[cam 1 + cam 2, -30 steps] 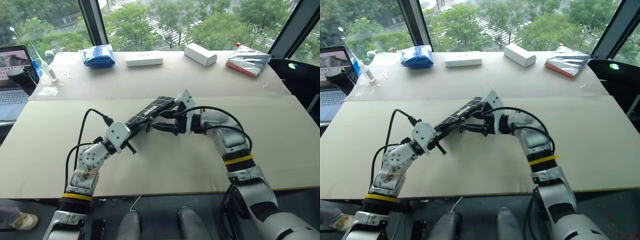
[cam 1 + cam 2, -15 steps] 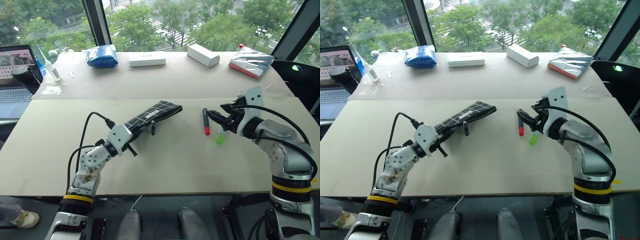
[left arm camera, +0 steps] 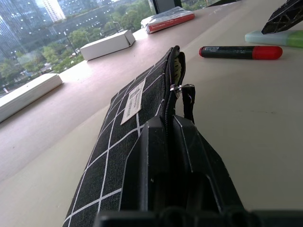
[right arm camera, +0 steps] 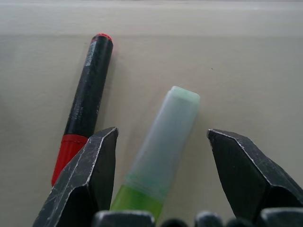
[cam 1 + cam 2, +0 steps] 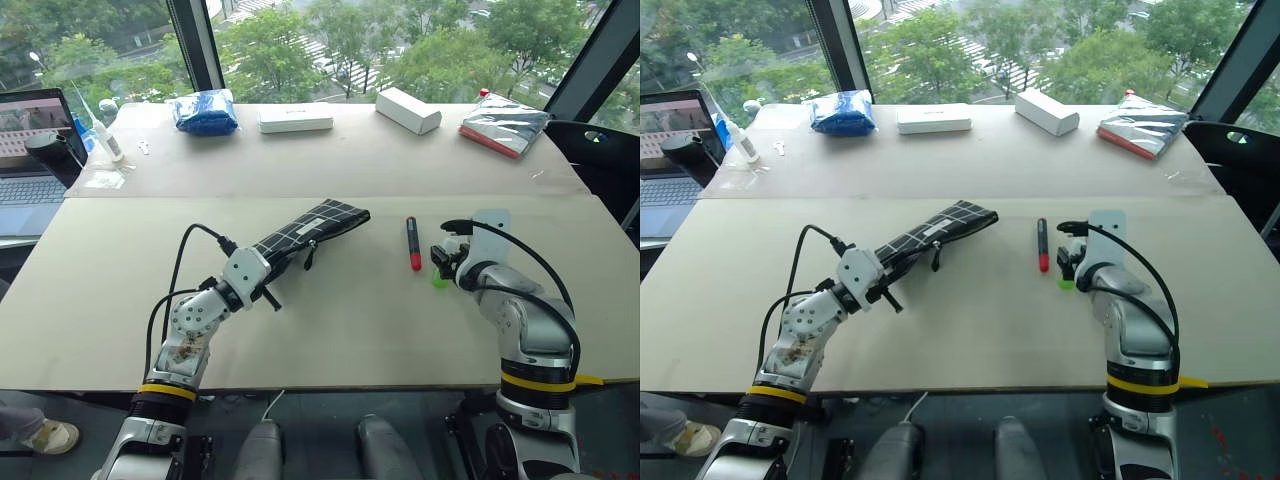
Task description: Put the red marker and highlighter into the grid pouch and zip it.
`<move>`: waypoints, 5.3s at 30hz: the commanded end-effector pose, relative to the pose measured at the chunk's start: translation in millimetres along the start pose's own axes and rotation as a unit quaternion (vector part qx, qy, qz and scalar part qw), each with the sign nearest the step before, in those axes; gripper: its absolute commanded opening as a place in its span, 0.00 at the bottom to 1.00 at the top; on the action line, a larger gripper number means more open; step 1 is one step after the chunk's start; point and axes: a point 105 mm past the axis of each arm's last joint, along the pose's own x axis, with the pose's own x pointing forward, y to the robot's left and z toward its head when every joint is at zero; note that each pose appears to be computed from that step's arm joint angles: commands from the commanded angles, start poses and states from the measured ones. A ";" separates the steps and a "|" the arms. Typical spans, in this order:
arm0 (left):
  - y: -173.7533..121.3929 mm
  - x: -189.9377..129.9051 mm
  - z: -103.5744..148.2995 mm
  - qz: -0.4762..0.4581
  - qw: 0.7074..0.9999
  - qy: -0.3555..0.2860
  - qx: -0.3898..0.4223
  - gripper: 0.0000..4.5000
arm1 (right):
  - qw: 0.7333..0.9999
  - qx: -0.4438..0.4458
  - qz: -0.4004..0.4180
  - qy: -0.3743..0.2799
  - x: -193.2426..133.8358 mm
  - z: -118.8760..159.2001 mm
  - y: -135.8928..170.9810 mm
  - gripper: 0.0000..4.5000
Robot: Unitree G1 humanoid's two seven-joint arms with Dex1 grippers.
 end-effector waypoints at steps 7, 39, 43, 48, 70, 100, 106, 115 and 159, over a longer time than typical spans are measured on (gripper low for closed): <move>1.6 0.2 11.9 0.014 1.000 -0.024 0.015 0.00 | 1.000 0.007 -0.012 0.004 6.3 -5.3 0.3 0.75; -3.2 -4.5 20.9 -0.003 0.999 -0.034 0.015 0.00 | 0.835 -0.416 0.182 -0.312 -29.0 92.7 61.3 0.24; -2.1 -7.6 24.8 -0.007 0.999 -0.034 0.022 0.00 | 0.770 -0.502 0.217 -0.329 -29.3 87.5 74.8 0.24; -0.6 -11.0 25.8 0.000 0.999 -0.031 0.023 0.00 | 0.742 -0.527 0.240 -0.338 -24.4 80.9 90.3 0.24; -4.6 -8.0 26.5 -0.007 0.999 -0.032 0.019 0.00 | 0.750 -0.499 0.324 -0.290 -31.3 54.3 79.9 0.24; -14.7 -5.7 26.9 -0.032 0.999 -0.034 0.024 0.00 | 0.596 -0.632 0.373 -0.325 -22.3 40.9 161.9 0.24; -12.6 -5.8 27.9 -0.034 0.999 -0.035 0.024 0.00 | 0.533 -0.674 0.356 -0.368 -21.1 42.2 178.1 0.24; -11.0 -9.3 30.4 -0.033 0.998 -0.042 0.015 0.00 | 0.519 -0.670 0.345 -0.404 -18.9 52.8 178.1 0.60; -12.2 -8.6 27.9 -0.025 0.999 -0.039 0.013 0.00 | 0.992 -0.084 0.085 -0.043 39.9 30.4 33.9 0.89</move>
